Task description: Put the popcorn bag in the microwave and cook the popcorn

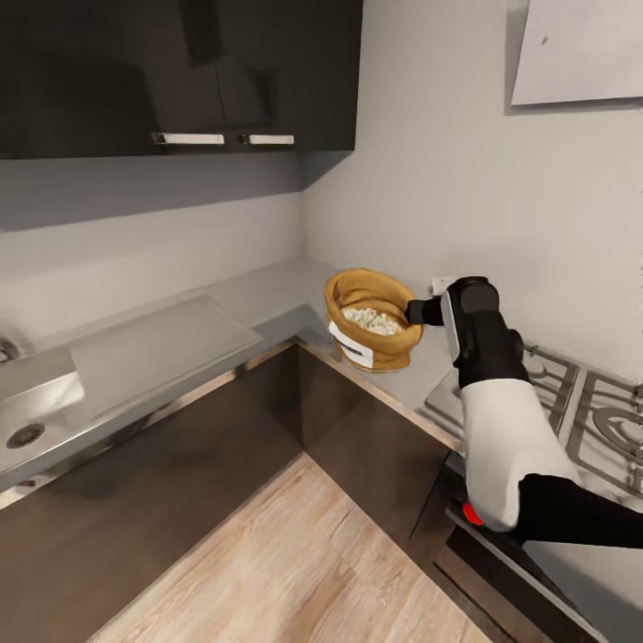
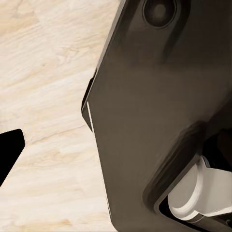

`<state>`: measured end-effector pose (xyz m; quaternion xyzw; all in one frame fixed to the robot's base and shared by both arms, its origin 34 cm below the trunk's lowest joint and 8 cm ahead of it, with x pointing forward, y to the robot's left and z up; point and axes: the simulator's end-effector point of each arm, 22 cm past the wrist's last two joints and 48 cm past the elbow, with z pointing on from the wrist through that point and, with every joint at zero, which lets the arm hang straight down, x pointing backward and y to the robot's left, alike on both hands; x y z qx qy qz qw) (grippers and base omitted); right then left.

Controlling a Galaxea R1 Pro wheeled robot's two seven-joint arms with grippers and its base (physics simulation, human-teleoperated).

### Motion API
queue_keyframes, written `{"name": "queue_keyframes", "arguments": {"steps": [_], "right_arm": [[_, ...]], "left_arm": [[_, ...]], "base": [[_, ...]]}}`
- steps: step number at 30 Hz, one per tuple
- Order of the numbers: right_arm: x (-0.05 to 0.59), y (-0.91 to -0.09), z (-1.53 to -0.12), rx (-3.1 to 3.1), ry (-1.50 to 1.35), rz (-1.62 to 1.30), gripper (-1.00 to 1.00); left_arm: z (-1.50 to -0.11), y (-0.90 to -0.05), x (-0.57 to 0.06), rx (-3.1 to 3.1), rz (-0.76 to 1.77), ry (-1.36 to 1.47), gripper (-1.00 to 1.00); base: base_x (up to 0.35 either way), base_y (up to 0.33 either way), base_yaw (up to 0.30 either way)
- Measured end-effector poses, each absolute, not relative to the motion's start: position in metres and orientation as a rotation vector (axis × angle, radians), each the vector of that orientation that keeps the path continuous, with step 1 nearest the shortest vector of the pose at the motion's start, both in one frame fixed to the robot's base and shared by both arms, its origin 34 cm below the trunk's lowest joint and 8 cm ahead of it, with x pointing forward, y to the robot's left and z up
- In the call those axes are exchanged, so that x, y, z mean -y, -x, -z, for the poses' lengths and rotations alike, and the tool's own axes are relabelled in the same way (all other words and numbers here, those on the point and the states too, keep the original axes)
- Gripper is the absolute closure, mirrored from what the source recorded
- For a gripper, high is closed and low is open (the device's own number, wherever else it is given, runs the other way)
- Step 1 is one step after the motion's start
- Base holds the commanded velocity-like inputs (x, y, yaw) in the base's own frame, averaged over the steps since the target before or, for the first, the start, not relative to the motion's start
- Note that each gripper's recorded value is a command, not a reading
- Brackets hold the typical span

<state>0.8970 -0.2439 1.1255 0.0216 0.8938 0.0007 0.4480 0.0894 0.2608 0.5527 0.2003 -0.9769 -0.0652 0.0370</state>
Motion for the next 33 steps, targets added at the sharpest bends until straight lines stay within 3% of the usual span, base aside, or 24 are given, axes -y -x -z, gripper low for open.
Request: {"name": "queue_keyframes", "arguments": {"steps": [14,24,33], "right_arm": [[0.239,-0.897,-1.12,-2.224,-0.053,-0.03,1.0],[0.221,-0.884,-1.044,-2.411,-0.009,-0.047,1.0],[0.203,-0.834,-0.935,-2.7,0.053,-0.084,1.0]], "left_arm": [[-0.553,-0.089,-0.26,2.998,0.197,-0.609,-1.0],[-0.553,-0.089,-0.259,2.996,0.194,-0.604,-1.0],[-0.553,-0.089,-0.26,3.0,0.193,-0.6,-1.0]], "base": [[-0.317,0.184,0.0],[-0.306,0.184,0.0],[-0.161,0.018,0.0]]}}
